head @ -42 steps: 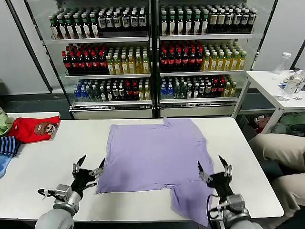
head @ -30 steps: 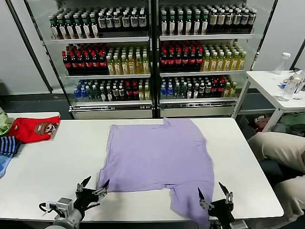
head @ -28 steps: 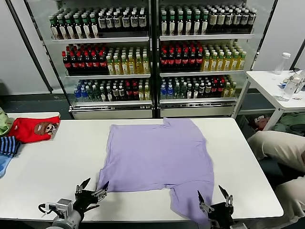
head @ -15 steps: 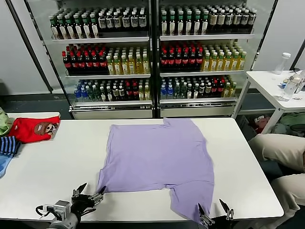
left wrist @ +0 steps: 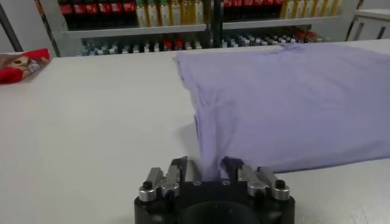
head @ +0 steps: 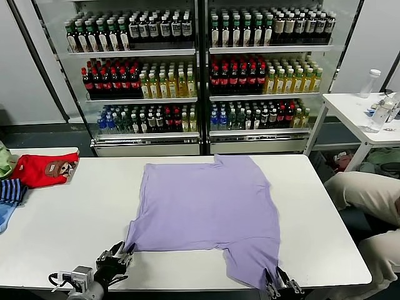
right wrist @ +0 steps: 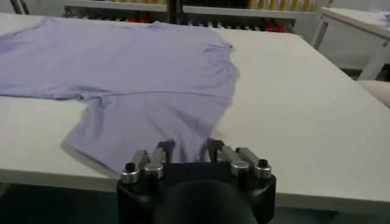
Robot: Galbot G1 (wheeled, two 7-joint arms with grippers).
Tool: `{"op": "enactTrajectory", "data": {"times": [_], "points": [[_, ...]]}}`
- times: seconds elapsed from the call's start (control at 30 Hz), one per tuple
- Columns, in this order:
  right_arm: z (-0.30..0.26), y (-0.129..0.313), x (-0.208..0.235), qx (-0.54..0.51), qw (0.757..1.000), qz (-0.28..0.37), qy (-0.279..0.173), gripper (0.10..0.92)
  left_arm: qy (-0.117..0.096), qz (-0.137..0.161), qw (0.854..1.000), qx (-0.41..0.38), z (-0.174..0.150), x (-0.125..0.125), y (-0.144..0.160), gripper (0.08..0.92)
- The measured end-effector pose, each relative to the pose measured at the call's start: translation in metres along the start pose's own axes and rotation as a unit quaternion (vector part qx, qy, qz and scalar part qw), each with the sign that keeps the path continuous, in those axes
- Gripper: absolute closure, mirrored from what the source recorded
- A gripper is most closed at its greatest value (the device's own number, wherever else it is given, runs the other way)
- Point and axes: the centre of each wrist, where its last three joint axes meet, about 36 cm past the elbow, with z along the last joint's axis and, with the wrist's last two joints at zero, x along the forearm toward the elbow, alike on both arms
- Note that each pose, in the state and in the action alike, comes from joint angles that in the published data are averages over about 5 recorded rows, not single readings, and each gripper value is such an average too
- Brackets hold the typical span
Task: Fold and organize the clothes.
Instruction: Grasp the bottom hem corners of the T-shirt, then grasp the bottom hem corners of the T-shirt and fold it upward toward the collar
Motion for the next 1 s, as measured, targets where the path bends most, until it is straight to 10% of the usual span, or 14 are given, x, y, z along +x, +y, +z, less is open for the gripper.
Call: {"op": "enactTrajectory", "data": {"times": [0.33, 0.7, 1.0], "points": [[-0.027, -0.017, 0.026, 0.029, 0.999, -0.038, -0.019, 0.907, 0.003, -0.002, 1.0, -0.015, -0.001, 0.016, 0.0, 0.901], [-0.055, -0.015, 0.054, 0.046, 0.996, -0.062, -0.044, 0.907, 0.022, -0.014, 0.999, -0.037, -0.002, 0.071, -0.002, 0.913], [-0.068, -0.018, 0.034, 0.045, 0.994, -0.049, -0.082, 0.907, -0.006, -0.029, 0.999, -0.027, -0.015, 0.08, 0.001, 0.913]]}}
